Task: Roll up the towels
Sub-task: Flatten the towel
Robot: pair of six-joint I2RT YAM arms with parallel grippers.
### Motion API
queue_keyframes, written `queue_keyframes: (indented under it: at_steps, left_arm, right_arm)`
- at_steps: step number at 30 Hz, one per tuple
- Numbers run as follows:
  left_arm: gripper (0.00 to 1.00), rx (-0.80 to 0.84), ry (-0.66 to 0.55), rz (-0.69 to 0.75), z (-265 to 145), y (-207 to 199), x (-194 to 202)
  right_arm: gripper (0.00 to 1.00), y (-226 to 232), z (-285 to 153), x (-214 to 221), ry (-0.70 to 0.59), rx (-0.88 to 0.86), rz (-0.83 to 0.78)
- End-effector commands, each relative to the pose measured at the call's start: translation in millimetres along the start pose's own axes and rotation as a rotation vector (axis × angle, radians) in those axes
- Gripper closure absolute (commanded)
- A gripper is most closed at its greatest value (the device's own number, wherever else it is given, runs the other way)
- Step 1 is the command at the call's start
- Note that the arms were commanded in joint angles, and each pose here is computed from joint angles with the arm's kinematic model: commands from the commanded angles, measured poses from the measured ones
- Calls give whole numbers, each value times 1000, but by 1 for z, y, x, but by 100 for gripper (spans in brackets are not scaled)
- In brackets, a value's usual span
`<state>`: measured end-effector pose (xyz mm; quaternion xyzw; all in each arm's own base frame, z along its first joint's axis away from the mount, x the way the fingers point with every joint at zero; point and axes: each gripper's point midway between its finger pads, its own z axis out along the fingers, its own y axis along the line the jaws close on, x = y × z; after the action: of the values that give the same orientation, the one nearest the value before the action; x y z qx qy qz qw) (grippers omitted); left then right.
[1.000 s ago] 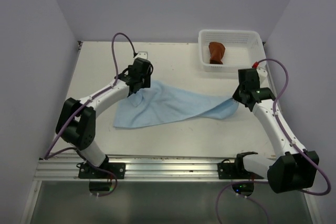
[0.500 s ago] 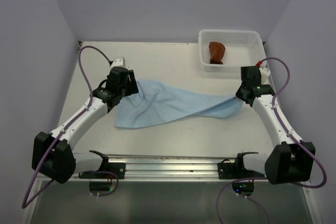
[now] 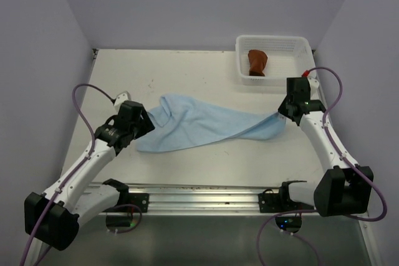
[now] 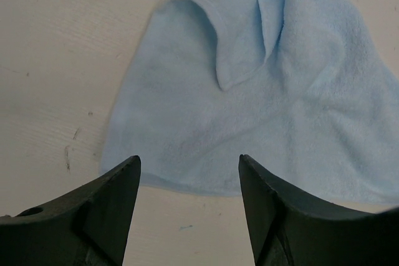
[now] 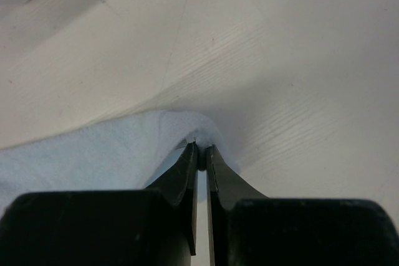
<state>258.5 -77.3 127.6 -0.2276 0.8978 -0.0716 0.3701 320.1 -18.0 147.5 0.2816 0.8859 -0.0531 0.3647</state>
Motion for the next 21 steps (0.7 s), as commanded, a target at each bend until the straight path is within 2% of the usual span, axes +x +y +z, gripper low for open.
queue_keyframes:
  at_steps: [1, 9, 18, 21]
  left_arm:
    - [32, -87, 33, -92, -8, 24, 16]
    - [31, -166, 116, -204, -14, 48, 49]
    - [32, -156, 156, -278, -7, 56, 76]
    - [35, -116, 159, -289, 2, 47, 77]
  right_arm:
    - [100, 7, -2, -9, -31, -40, 2]
    - [100, 10, -1, -4, -16, -65, -3]
    - [100, 15, -1, -1, -7, -92, -1]
    - [100, 16, -1, 0, -3, -98, -1]
